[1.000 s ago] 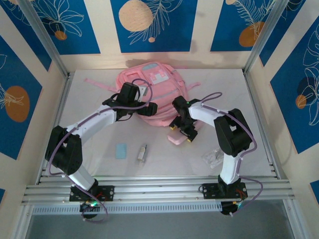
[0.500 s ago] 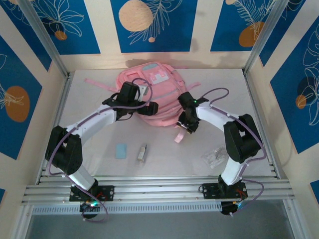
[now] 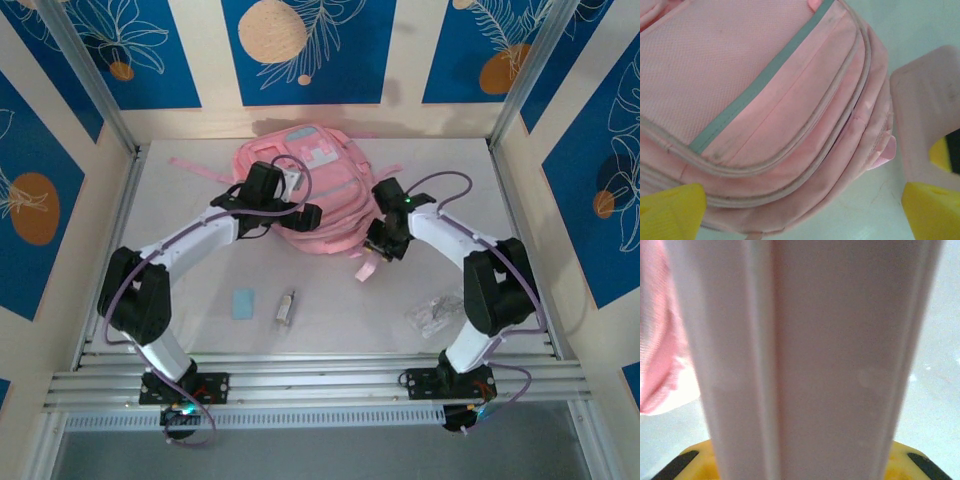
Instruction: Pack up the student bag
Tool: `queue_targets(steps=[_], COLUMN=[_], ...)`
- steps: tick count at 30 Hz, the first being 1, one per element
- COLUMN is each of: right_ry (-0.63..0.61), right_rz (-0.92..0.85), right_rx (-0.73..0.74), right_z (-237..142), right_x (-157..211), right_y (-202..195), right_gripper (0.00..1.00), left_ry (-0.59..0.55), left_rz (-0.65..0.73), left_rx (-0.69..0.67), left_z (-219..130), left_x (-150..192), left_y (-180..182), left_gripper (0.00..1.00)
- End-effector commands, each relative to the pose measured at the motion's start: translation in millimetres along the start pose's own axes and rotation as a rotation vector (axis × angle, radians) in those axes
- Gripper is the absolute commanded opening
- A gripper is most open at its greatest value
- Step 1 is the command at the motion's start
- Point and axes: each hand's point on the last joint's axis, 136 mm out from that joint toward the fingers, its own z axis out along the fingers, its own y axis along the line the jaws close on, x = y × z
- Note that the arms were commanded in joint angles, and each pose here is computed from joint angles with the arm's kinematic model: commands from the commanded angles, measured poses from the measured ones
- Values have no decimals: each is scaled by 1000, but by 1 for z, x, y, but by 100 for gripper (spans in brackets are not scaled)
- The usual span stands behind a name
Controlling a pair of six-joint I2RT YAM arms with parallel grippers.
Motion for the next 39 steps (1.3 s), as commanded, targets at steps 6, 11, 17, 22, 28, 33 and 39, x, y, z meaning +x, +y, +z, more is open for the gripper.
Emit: queue_targets(steps=[6,11,17,22,28,33,39], right_ry=[-125,-148,-153,-144,-133,-131,-150], right_rz=[36,131,165,186,196,175,93], right_rx=[-138,-266,-318,-329,-373,-423,-493], right_z=[-64,-76,-76,-71,-66,-66,-74], right_x=[-53,-66,-62,-61,-64,-67,-68], right_y=[-27,-44,-55,-59,-52,-39,-16], right_gripper=[0,0,0,0,0,0,0], left_ry=[-14,30,140,227,264,268,161], left_rz=[277,403,516,542,542,550,392], left_rx=[-27,-131,-209,-204,-206,-258,-114], left_z=[31,64,102,118,120,121,76], left_x=[-22,-30,-18,4,14,8,-31], left_y=[-18,-3,18,24,27,36,-4], left_gripper=[94,93,92,92,76,0,0])
